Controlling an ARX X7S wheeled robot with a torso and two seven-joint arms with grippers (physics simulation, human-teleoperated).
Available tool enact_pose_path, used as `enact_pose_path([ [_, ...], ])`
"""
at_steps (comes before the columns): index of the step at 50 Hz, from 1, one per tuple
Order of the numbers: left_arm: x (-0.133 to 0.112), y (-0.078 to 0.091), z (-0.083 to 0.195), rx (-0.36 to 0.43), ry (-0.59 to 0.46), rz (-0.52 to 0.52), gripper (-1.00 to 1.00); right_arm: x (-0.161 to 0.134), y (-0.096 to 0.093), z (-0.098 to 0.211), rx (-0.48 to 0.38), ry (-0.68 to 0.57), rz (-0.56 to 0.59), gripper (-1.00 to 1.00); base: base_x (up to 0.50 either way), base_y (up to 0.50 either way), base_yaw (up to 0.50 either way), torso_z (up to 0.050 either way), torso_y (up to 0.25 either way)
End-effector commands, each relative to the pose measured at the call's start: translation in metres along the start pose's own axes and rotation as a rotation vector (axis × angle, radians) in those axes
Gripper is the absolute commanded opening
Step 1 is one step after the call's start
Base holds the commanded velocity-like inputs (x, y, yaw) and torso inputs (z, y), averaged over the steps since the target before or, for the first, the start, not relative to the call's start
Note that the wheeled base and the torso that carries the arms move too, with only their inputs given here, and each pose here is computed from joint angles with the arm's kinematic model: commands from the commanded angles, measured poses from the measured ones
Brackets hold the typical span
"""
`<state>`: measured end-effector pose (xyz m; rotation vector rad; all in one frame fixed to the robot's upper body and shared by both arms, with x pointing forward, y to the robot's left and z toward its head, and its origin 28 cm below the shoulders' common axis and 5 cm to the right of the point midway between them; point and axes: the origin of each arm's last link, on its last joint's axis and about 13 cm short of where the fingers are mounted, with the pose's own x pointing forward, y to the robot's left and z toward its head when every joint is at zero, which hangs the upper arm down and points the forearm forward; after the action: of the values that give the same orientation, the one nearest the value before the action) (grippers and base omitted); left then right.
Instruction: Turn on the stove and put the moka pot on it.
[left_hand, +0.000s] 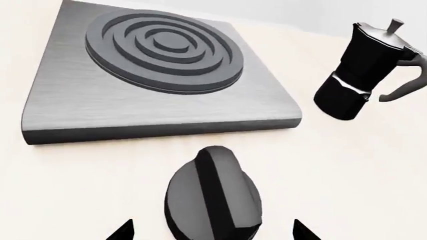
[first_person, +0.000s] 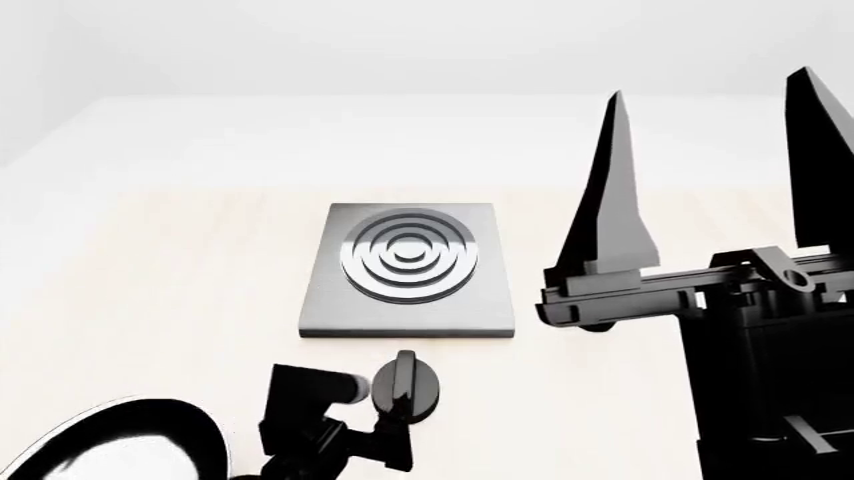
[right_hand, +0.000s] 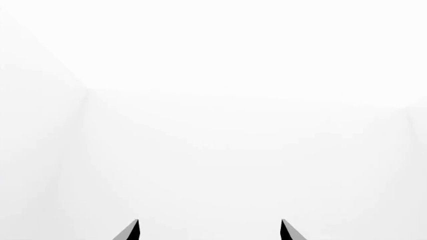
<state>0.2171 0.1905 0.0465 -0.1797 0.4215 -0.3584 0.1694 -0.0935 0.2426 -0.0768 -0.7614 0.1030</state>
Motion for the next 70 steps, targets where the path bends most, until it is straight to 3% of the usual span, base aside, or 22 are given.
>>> enact_pose_path([
  [1,0.005,-0.004,0.005,0.059,-0.011,0.015,1.00,-0.001,0.001,0.000,0.001,0.002,0.005,1.00,0.00,0.00,0.00,0.000,0.000],
  [14,0.009,-0.011,0.006,0.098,-0.008,-0.001,1.00,-0.002,0.000,0.000,0.002,0.004,0.005,1.00,0.00,0.00,0.00,0.000,0.000],
  [31,0.011,-0.016,0.003,0.062,0.004,-0.045,1.00,-0.001,0.000,0.000,0.001,0.004,0.008,1.00,0.00,0.00,0.00,0.000,0.000],
  [70,0.034,-0.010,-0.007,0.047,0.049,-0.026,1.00,-0.003,0.001,-0.001,0.003,0.009,0.013,1.00,0.00,0.00,0.00,0.000,0.000],
])
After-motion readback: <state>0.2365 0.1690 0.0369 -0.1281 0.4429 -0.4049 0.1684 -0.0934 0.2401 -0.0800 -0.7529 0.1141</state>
